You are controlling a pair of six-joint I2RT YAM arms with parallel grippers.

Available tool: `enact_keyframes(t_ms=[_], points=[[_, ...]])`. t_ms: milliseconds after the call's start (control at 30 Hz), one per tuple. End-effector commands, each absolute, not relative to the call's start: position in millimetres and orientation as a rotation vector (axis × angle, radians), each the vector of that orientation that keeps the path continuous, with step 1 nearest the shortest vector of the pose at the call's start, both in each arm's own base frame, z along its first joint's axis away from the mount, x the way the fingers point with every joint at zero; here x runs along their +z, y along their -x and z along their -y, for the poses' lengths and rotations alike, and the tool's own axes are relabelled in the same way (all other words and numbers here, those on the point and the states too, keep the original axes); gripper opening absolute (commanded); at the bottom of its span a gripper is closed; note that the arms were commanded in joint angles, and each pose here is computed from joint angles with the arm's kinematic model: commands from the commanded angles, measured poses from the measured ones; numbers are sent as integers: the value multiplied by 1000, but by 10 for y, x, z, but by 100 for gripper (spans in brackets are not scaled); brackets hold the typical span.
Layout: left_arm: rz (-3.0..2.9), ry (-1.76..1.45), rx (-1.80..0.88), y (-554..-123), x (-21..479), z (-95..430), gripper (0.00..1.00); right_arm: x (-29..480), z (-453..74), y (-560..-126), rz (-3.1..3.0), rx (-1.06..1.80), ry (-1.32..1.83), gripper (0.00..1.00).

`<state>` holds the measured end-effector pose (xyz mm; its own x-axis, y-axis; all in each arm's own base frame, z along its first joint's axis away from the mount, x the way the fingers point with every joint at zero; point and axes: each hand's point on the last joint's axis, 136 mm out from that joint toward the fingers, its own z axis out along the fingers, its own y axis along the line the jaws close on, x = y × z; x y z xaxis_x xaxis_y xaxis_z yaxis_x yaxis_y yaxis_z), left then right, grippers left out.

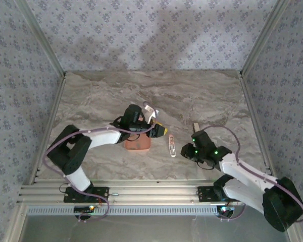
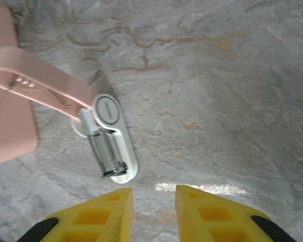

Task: Load the staples into the stapler

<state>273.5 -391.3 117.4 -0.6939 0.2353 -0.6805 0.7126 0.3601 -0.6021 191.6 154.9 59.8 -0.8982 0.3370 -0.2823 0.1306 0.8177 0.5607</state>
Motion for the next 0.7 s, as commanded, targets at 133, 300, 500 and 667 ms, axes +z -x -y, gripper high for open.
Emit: enact_keyframes(t_ms=[133,300,500,667], points=[[-2209,-915,-1391,-2573,985,4280,56,613,-1562,-1822,-2644,842,-335,28],[-2202,-961,-1437,-2445,974,4323,55,600,-1540,-1799,-2657,830,-320,27],[-2146,-1044,-1500,-2235,1071,4335,54,593,-1530,-1793,-2662,830,-322,27],[-2139,-1110,-1548,-2063,1055,4338,53,596,-1521,-1809,-2657,836,-334,27]])
